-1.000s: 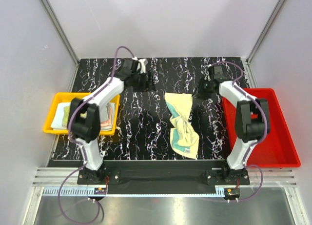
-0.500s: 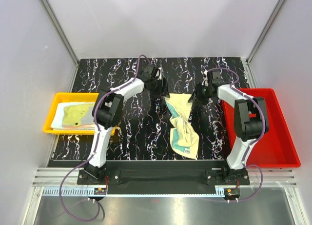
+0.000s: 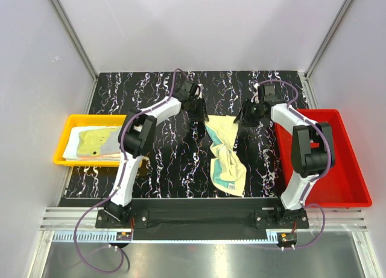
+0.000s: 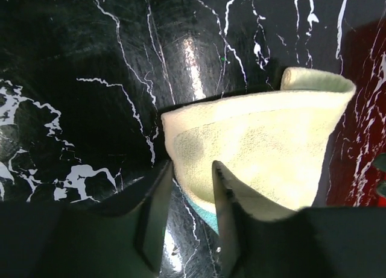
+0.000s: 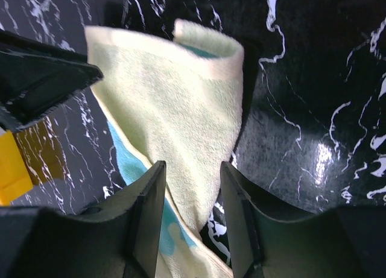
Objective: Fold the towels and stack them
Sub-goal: Flatten out the crumpled towel
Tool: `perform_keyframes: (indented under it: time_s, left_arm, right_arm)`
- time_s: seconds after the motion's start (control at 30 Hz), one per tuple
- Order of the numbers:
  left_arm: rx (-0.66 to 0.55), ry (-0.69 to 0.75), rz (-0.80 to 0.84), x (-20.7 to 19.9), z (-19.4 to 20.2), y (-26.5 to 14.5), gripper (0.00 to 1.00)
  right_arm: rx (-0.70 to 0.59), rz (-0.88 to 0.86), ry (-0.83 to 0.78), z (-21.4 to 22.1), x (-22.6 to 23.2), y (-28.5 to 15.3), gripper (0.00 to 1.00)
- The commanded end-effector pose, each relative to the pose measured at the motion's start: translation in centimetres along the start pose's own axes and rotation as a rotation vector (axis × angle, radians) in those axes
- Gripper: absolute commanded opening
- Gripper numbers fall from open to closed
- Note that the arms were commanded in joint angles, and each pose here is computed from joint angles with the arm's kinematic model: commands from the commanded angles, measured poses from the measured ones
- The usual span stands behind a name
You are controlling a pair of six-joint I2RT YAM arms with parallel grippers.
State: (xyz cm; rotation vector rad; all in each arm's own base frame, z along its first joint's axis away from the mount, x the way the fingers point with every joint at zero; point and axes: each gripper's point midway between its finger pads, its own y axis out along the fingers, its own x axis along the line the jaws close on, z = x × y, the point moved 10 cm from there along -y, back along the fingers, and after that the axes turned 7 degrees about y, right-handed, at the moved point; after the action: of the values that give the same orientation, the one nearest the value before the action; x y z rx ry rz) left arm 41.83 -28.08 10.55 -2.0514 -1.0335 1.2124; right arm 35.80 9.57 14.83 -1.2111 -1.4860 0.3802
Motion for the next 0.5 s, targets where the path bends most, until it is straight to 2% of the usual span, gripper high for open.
perform_keyframes:
  time_s: [0.0,0.07,0.1,0.13,0.17,0.27,0.3,0.37,0.47]
  left_arm:
    - [0.049,-0.001,0.024,0.3,0.9,1.0,0.26]
    - [0.042,-0.001,0.045,-0.1,0.6,0.6,0.18]
    - [0.038,0.001,0.054,-0.2,0.4,0.4,0.07]
    - [0.046,0.000,0.084,-0.5,0.3,0.0,0.02]
    - [0.044,0.001,0.106,-0.9,0.0,-0.4,0.00]
    - [0.043,0.042,0.174,-2.3,-0.4,-3.8,0.00]
    - [-0.020,0.080,0.176,-3.8,-1.2,-7.5,0.00]
    - [-0.085,0.107,0.085,-3.4,-1.0,-10.1,0.00]
    - [-0.123,0.039,0.008,-0.7,0.2,-13.2,0.00]
  right_arm:
    - [-0.064,-0.007,-0.039,-1.7,1.2,-0.7,0.49]
    - [-0.069,-0.012,-0.043,-1.7,1.3,-1.0,0.49]
    - [-0.076,-0.013,-0.045,-1.7,1.4,-1.2,0.50]
    - [-0.080,-0.011,-0.043,-1.6,1.3,-1.4,0.50]
    - [-0.082,-0.006,-0.040,-1.5,1.3,-1.4,0.51]
    - [-0.090,0.020,-0.042,-1.3,1.1,-1.8,0.51]
    - [-0.094,0.024,-0.042,-1.3,1.1,-2.0,0.51]
    - [-0.097,0.019,-0.048,-1.2,1.2,-2.3,0.51]
    - [-0.112,-0.008,-0.052,-1.7,1.8,-2.7,0.52]
